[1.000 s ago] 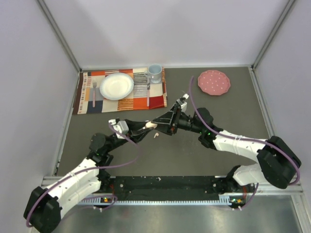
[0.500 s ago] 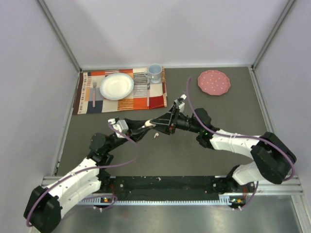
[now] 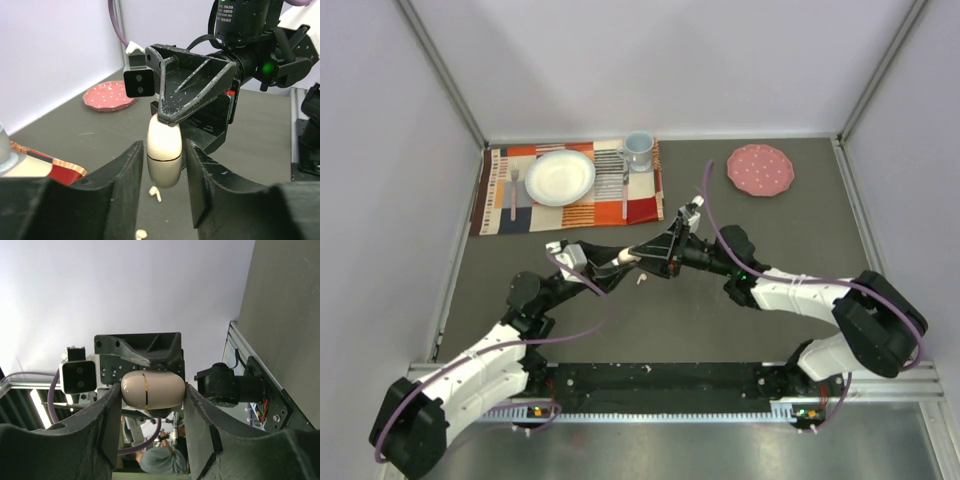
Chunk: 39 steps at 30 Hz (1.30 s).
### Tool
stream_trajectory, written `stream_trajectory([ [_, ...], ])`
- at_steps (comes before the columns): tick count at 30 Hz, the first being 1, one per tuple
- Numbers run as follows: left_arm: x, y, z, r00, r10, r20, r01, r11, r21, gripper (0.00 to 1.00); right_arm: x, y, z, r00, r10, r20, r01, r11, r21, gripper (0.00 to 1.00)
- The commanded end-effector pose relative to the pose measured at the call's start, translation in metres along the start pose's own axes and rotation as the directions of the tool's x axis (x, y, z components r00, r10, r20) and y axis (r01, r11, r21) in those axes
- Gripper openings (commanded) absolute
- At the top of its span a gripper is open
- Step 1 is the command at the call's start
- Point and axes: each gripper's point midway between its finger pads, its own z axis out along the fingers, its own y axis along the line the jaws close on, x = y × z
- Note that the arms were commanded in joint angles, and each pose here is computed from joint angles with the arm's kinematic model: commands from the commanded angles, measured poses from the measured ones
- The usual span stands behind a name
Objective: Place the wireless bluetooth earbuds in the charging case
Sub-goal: Pass from the left arm to the right, then pass from the right arm to the left
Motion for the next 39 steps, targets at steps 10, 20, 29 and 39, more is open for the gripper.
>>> stream_trajectory([
  [10, -0.0186, -0.0035, 0.0030, 0.998, -0.002, 0.066, 0.001, 1.000, 0.013, 0.51, 0.0078, 0.0340, -0.0065, 0.998, -0.069, 0.004, 0.069, 0.991, -0.118, 0.25],
  [20, -0.0165, -0.0043, 0.0032, 0.998, -0.007, 0.061, 0.006, 1.000, 0.018, 0.46, 0.0082, 0.0401, -0.0081, 0.998, -0.068, 0.006, 0.068, 0.987, -0.146, 0.25],
  [29, -0.0178, -0.0037, 0.0046, 0.998, -0.013, 0.065, 0.011, 1.000, 0.018, 0.28, 0.0081, 0.0361, -0.0065, 0.998, -0.058, 0.001, 0.058, 0.989, -0.135, 0.25],
  [39, -0.0203, -0.0042, 0.0057, 0.997, -0.015, 0.074, 0.013, 1.000, 0.023, 0.39, 0.0089, 0.0326, -0.0056, 0.999, -0.054, -0.006, 0.052, 0.990, -0.128, 0.26],
])
